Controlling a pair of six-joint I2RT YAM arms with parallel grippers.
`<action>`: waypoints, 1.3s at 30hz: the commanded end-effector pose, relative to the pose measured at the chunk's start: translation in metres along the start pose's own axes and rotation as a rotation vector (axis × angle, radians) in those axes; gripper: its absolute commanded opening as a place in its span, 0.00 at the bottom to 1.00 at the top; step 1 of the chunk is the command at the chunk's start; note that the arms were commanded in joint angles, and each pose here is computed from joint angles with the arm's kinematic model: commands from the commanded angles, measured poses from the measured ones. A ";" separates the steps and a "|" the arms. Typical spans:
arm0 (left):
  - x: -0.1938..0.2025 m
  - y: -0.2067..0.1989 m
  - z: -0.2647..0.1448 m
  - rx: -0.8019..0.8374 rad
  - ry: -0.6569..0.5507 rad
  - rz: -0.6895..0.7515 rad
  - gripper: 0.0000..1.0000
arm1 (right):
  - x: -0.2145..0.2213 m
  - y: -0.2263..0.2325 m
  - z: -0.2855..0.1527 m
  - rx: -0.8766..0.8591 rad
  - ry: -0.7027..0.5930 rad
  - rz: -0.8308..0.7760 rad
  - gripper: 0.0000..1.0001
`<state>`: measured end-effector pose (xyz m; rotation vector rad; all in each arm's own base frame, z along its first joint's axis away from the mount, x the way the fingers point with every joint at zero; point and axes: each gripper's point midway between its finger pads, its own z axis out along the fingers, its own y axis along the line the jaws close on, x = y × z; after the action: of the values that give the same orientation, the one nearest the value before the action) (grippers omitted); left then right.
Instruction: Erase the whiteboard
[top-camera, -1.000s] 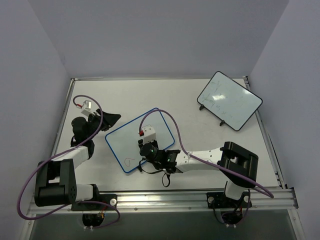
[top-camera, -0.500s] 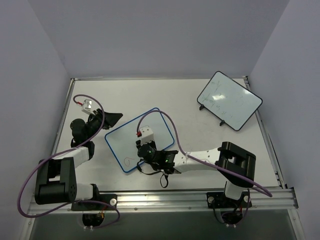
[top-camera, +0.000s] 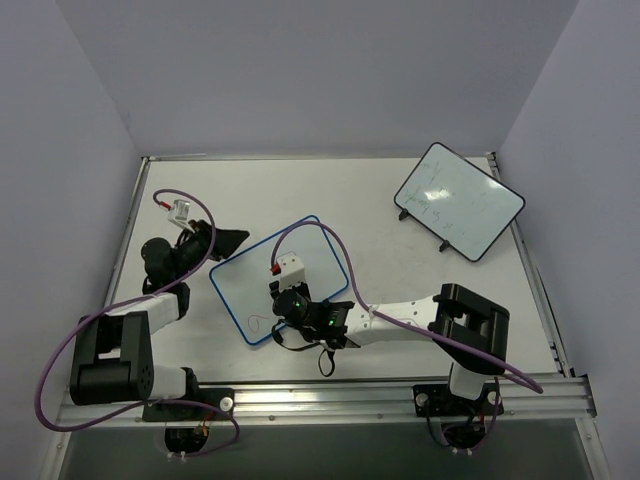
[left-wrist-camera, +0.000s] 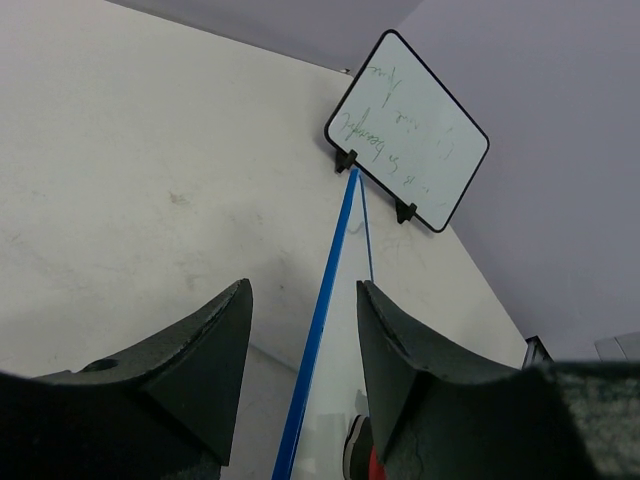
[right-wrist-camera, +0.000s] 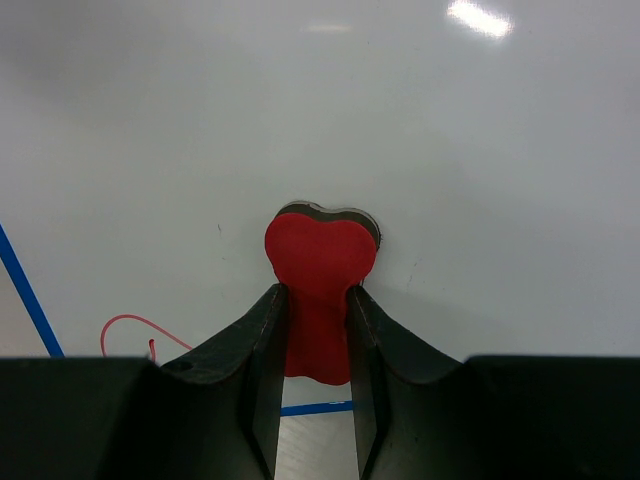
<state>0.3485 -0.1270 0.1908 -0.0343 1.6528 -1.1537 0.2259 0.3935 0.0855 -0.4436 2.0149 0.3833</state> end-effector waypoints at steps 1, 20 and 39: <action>-0.002 -0.015 0.002 0.090 -0.002 0.083 0.55 | -0.001 0.001 -0.001 0.003 -0.010 0.005 0.00; 0.022 -0.030 0.008 0.138 0.096 0.144 0.50 | -0.003 0.001 0.003 0.019 -0.013 -0.008 0.00; 0.002 -0.002 -0.003 -0.148 0.037 0.252 0.46 | -0.005 0.004 0.005 0.018 -0.016 -0.011 0.00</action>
<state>0.3333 -0.1436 0.1788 0.1345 1.7263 -1.0038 0.2270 0.3930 0.0860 -0.4418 2.0104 0.3740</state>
